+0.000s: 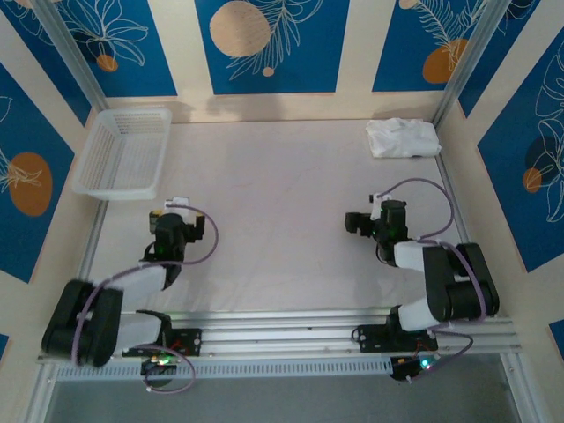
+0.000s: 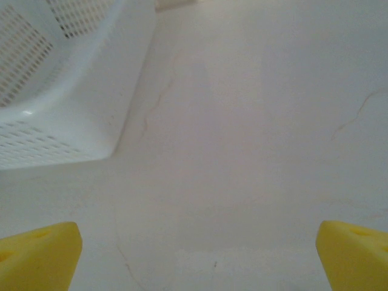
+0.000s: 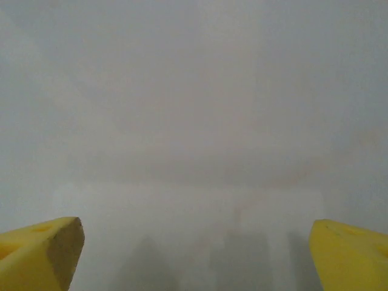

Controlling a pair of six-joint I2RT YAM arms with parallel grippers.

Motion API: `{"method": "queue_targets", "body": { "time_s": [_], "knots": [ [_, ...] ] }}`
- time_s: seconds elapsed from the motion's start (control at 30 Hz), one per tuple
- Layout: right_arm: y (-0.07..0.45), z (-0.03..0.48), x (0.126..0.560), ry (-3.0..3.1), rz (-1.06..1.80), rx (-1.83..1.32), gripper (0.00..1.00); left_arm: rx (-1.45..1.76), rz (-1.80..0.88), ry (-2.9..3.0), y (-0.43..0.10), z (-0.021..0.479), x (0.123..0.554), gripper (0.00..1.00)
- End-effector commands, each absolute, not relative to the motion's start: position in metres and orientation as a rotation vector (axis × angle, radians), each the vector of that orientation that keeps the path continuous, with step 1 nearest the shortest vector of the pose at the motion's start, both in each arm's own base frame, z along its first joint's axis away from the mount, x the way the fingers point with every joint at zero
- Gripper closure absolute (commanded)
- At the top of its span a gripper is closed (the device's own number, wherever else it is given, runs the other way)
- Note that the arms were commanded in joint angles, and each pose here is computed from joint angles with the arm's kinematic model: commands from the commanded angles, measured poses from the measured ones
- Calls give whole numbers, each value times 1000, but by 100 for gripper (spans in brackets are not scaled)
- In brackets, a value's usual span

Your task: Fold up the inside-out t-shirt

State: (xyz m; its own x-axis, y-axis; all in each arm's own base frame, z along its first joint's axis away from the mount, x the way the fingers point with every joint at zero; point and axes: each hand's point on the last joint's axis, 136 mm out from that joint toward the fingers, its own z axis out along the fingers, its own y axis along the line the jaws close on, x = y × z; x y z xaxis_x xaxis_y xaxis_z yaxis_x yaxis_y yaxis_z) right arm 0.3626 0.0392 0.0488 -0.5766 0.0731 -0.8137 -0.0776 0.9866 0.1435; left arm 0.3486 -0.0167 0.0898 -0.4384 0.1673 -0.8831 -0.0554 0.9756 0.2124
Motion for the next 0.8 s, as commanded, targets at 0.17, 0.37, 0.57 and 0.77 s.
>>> {"method": "queue_targets", "body": {
  "time_s": [0.17,0.37,0.57,0.77],
  "knots": [
    [15,95,394,1923,167,45,1,48,71,1938,-12,87,394,1],
    [15,95,395,1925,133,51,1,115,31,1954,-23,89,396,1],
    [24,93,397,1942,175,-7,1,129,11,1960,-26,88,396,1],
    [24,95,396,1930,178,-9,1,130,10,1960,-26,88,396,1]
  ]
}}
